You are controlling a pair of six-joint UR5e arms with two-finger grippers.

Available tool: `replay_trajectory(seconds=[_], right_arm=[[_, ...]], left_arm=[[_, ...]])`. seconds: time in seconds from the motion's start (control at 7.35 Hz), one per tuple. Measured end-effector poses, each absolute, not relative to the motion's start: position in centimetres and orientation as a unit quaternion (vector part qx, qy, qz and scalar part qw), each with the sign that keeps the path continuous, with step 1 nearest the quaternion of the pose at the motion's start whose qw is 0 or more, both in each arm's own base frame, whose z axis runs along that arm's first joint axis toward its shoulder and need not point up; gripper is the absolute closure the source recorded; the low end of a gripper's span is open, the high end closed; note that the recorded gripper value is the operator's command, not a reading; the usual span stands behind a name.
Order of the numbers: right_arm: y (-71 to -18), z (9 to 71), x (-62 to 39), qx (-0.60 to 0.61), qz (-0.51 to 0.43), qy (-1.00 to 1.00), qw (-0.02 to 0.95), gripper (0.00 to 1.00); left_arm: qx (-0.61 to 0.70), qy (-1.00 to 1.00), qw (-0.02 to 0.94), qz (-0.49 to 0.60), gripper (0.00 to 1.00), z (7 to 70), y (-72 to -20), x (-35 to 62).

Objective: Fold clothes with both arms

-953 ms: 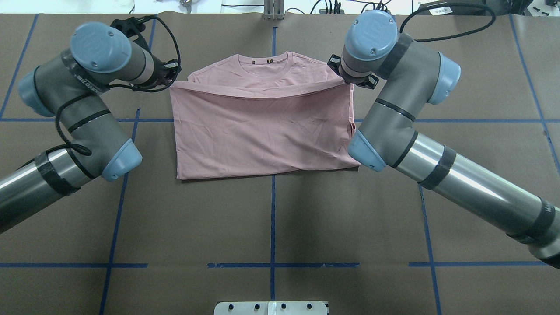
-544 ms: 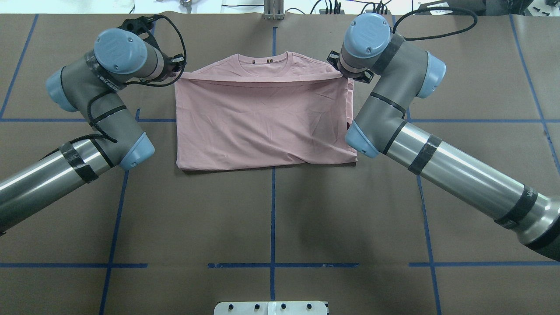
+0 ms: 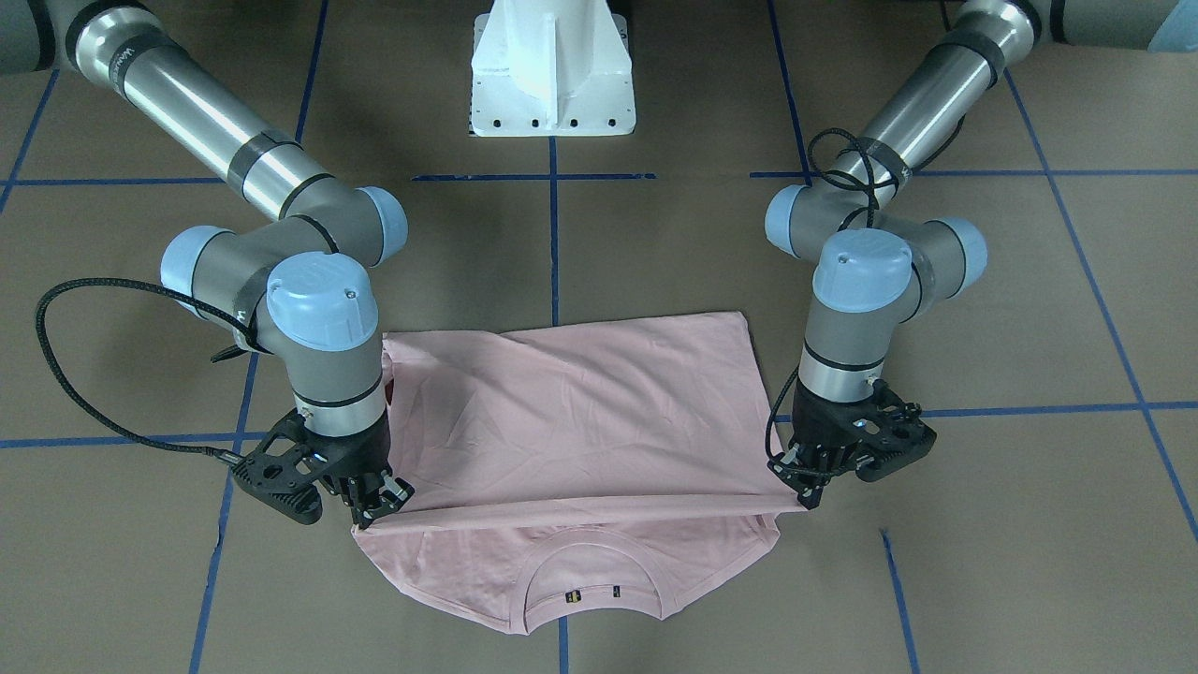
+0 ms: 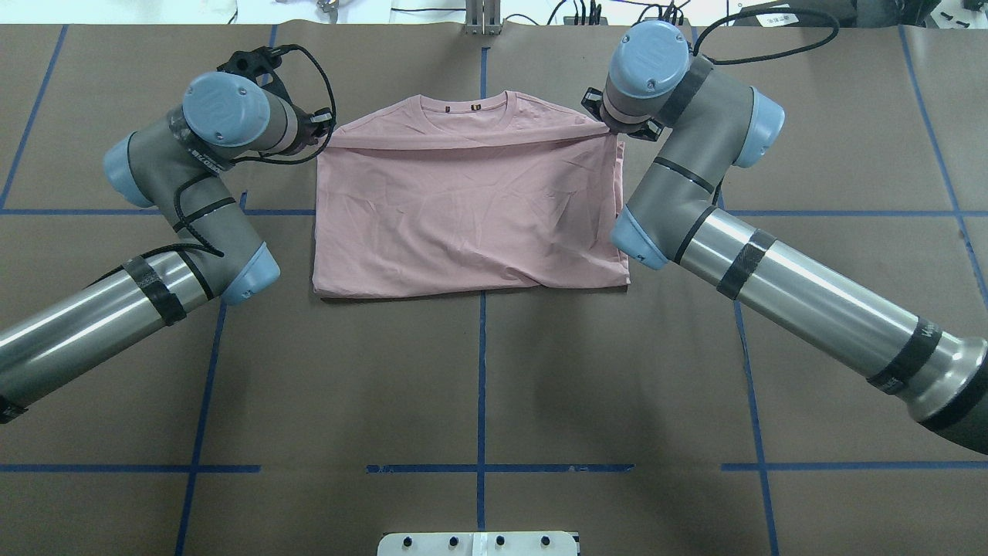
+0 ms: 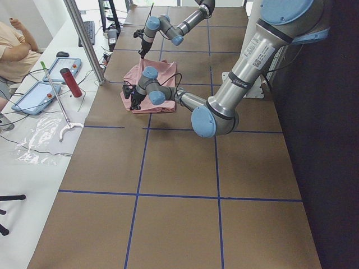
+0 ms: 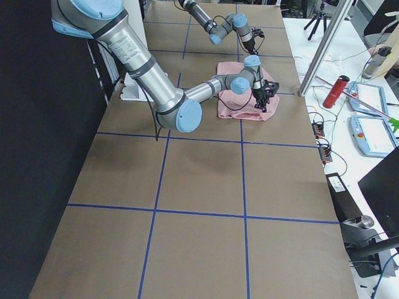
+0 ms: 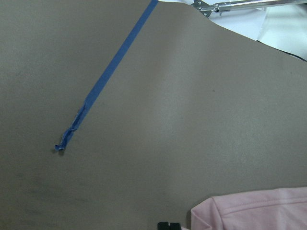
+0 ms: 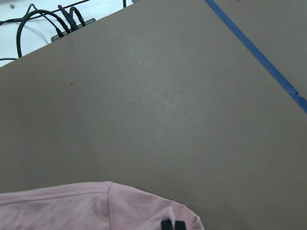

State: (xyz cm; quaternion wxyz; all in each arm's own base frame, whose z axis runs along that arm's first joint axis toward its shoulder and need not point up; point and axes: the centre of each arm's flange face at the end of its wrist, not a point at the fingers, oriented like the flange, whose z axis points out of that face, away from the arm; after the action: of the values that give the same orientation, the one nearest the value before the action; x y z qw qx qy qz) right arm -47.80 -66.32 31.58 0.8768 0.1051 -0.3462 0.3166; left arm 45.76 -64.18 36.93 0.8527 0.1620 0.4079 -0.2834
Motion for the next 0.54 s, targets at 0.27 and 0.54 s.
replay_trajectory(seconds=[0.27,0.54], right_arm=[[-66.8,31.9,-48.0,0.104,0.315,-0.341,0.880,0.64],[-66.3,32.2,-48.9,0.103,0.310,-0.337,0.883,0.00]], left_arm=[[0.168,0.421,0.846,-0.280,0.94,36.2,-64.2,45.8],[0.171,0.425,0.844,-0.279,0.01,36.2,-64.3,45.7]])
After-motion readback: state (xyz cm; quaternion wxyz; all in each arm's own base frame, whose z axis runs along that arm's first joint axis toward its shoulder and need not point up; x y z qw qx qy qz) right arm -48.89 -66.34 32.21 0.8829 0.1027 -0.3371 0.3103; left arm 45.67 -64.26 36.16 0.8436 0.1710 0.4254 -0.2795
